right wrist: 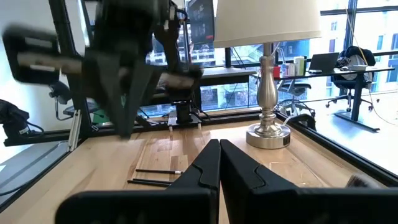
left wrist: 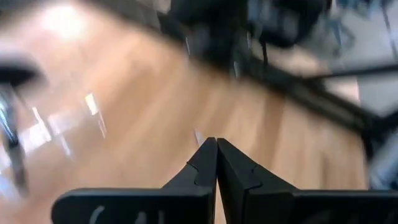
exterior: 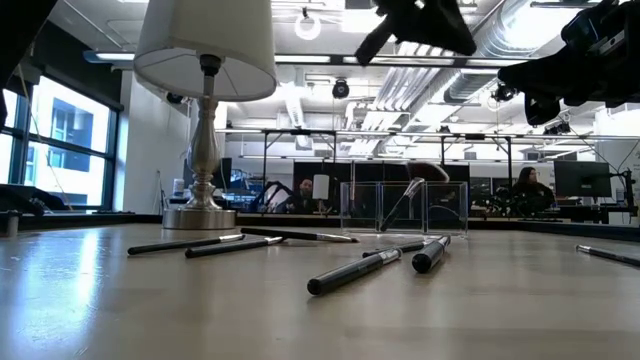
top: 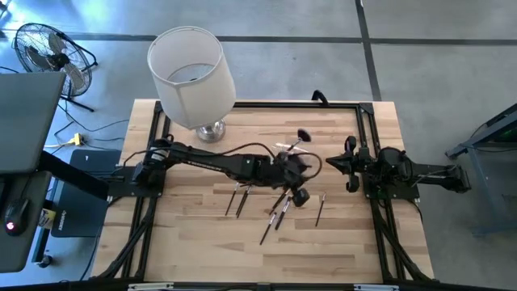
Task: Pick & Place Makeup Supplies
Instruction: Put the makeup brush into the transparent organizer
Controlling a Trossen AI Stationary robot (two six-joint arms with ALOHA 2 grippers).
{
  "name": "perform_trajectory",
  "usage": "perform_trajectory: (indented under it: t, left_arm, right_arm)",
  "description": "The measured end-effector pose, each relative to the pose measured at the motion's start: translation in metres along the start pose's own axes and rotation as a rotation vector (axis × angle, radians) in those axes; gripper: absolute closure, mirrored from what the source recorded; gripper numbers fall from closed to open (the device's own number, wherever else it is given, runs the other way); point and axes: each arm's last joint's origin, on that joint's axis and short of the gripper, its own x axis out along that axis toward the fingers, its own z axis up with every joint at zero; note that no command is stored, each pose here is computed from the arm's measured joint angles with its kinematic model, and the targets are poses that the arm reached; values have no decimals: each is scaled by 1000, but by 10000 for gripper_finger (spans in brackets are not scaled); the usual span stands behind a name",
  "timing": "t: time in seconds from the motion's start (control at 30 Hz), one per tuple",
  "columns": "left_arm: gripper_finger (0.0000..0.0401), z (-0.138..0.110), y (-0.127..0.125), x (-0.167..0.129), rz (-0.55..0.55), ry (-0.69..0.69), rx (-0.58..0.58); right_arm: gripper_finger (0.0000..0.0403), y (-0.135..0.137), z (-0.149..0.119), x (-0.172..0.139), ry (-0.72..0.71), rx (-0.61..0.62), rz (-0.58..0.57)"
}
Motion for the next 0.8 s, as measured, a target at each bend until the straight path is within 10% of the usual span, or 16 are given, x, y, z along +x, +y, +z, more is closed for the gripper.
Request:
perform_trajectory:
  t: [0.23, 0.8]
  left_arm:
    - [400, -45, -2, -13, 130, 360, -76]
    - [401, -129, 18, -42, 84, 501, 106]
  right_arm:
    - [402, 0, 0, 0, 0, 0, 1]
    - [402, 0, 1, 0, -9, 11, 2]
